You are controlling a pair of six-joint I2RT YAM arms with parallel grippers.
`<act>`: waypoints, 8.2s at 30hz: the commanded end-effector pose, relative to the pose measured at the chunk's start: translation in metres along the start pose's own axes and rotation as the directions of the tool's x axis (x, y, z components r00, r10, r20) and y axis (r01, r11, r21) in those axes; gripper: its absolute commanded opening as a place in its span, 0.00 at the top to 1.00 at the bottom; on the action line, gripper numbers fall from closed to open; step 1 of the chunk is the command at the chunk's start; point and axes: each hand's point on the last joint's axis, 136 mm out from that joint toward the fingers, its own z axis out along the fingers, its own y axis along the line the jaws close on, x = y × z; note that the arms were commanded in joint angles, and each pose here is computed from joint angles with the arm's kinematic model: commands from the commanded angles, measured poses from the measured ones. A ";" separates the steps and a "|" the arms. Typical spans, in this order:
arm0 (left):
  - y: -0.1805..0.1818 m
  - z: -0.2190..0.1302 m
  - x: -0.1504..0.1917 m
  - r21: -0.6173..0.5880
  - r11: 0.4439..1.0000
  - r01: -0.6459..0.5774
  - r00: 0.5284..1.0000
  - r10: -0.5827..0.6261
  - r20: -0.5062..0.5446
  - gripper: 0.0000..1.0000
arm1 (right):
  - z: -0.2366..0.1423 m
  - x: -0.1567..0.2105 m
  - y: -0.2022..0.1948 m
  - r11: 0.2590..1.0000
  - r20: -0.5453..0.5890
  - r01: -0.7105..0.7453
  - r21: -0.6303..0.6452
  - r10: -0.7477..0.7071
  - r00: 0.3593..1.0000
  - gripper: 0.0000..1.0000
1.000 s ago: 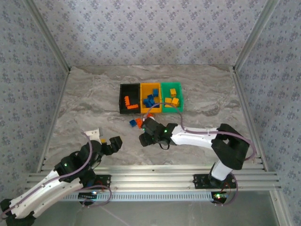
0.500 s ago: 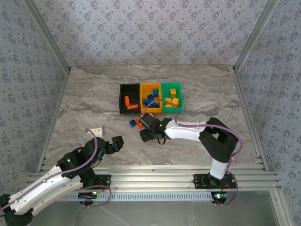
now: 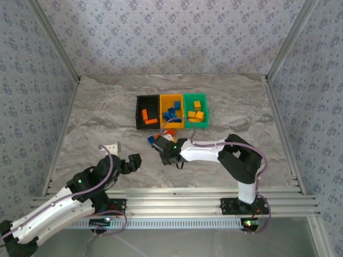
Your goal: Sort the legos into containers by color
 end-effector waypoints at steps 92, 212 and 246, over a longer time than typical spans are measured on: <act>-0.035 0.045 0.005 -0.021 0.998 -0.055 0.986 0.051 -0.161 0.01 | -0.021 0.026 -0.086 0.972 0.079 -0.232 -0.040 0.234 0.969 0.28; 0.003 0.010 0.009 -0.020 0.999 0.048 0.995 -0.050 -0.084 0.01 | -0.040 -0.217 0.019 0.972 0.294 -0.061 -0.225 0.128 0.947 0.35; -0.111 0.095 -0.012 0.118 0.954 -0.274 0.933 0.294 -0.209 0.17 | -0.108 -0.062 -0.097 0.903 0.352 -0.376 -0.208 0.428 0.833 0.19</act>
